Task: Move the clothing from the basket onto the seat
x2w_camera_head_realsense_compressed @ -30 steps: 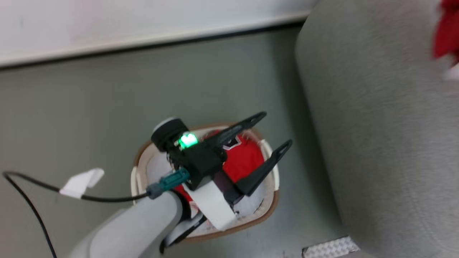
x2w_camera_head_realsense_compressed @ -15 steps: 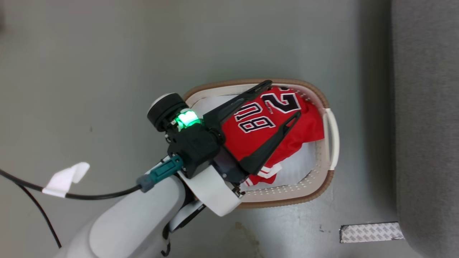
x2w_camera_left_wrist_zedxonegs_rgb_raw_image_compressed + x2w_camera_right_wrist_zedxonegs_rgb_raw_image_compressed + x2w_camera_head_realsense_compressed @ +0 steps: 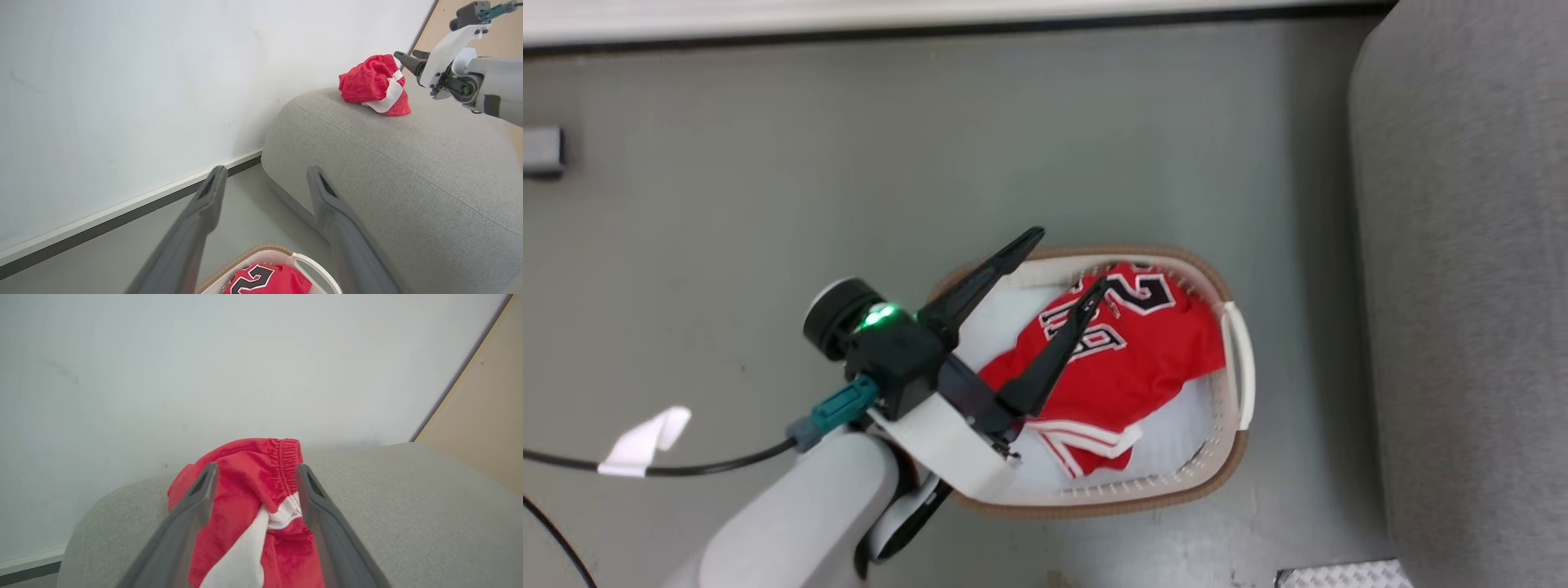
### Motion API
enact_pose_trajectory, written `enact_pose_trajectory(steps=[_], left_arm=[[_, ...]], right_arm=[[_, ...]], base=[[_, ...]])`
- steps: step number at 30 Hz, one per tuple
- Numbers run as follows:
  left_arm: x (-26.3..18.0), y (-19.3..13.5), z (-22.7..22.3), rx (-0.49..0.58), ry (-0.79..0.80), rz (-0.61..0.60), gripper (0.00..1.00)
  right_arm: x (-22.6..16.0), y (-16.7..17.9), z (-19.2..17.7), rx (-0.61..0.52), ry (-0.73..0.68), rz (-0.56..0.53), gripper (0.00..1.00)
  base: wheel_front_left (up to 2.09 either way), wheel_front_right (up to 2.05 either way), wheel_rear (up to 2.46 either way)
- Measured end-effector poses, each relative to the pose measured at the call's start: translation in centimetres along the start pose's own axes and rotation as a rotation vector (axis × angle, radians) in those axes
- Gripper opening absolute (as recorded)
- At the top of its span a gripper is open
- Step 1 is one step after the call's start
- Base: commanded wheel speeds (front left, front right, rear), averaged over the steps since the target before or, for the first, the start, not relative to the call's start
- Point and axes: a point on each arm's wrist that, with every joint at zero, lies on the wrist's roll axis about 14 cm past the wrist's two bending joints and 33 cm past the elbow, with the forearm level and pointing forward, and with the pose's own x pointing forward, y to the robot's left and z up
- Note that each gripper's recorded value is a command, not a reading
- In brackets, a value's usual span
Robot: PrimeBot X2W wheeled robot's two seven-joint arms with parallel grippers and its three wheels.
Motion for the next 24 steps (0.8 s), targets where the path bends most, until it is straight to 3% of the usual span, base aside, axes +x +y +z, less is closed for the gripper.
enact_pose_trajectory(steps=[12,24], left_arm=[[-4.7,-0.7,4.7,0.037,-0.054,0.183,1.0],[-15.5,1.8,8.1,0.109,-0.131,0.565,1.0]], right_arm=[[-10.3,0.9,6.0,0.064,-0.196,0.209,1.0],[-24.3,6.1,4.7,0.196,-0.184,0.501,1.0]], base=[[0.0,0.0,0.0],[0.0,0.0,0.0]])
